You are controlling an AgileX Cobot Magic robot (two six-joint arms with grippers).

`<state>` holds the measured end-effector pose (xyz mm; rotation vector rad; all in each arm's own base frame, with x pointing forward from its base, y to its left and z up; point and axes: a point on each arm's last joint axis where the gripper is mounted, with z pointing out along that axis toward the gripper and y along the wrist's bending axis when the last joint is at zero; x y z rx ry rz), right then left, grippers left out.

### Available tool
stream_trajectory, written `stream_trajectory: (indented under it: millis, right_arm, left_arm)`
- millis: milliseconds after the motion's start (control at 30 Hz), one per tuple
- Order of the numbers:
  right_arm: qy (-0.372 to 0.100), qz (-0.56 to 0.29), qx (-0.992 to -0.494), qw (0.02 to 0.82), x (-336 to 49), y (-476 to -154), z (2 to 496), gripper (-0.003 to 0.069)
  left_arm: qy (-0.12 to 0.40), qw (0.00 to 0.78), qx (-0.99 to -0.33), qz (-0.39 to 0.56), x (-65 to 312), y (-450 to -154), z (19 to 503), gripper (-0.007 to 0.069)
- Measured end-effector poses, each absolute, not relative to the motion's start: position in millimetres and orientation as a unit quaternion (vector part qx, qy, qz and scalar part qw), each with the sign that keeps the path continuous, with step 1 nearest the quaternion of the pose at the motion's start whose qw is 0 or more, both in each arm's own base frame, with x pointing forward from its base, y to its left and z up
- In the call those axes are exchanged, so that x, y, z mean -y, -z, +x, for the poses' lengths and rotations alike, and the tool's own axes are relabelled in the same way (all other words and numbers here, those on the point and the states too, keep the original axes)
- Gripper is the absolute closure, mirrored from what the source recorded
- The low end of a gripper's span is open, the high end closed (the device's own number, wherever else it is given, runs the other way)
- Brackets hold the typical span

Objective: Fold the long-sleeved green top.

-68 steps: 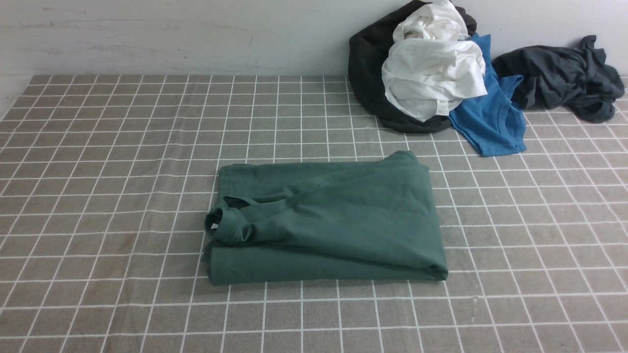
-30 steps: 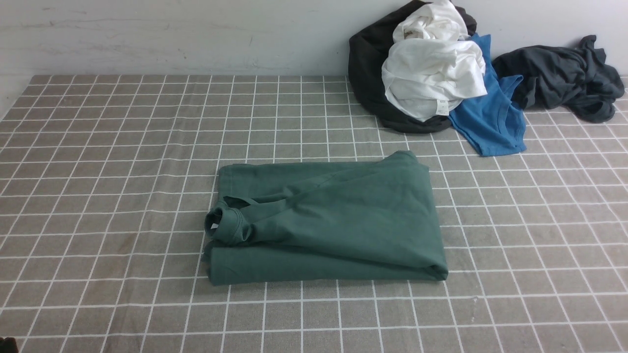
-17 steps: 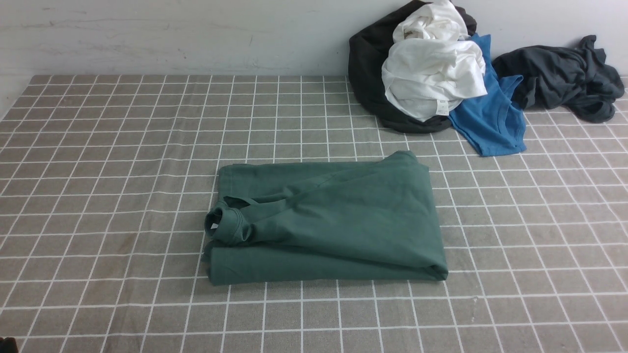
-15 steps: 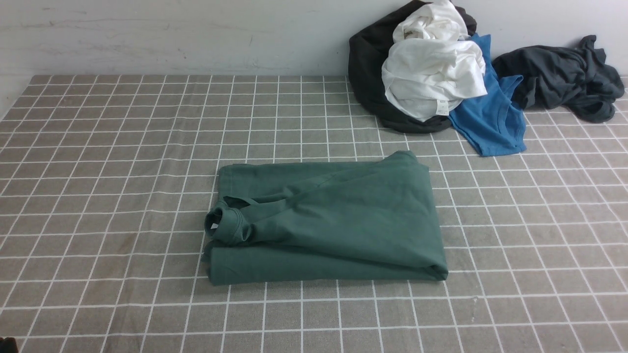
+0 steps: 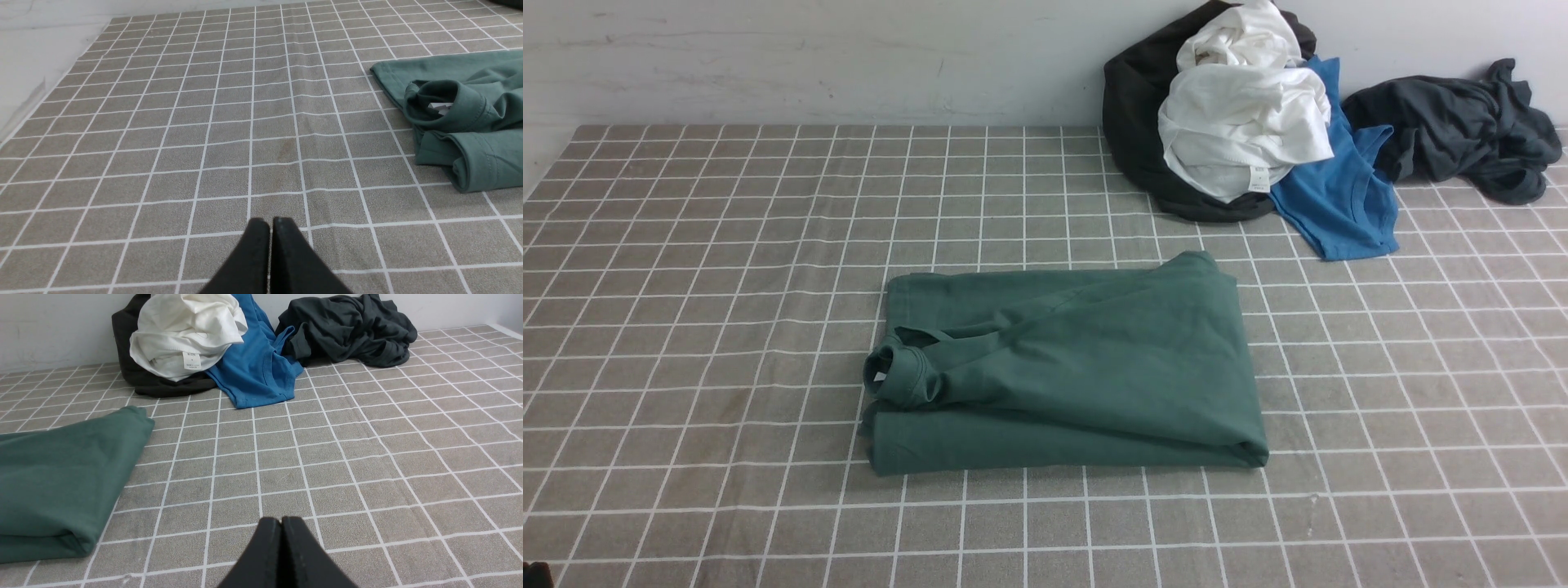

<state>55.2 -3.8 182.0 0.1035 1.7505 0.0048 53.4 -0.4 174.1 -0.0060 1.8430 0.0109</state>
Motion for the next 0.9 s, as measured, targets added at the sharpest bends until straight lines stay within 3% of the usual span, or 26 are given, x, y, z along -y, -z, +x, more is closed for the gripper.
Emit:
stream_trajectory:
  millis: [900]
  right_arm:
    - [0.012,0.028,-0.768,0.64,3.8,-182.0,55.2,0.0673]
  left_arm:
    - [-0.004,0.605,-0.797,-0.003,0.4,-174.1,53.4,0.0632]
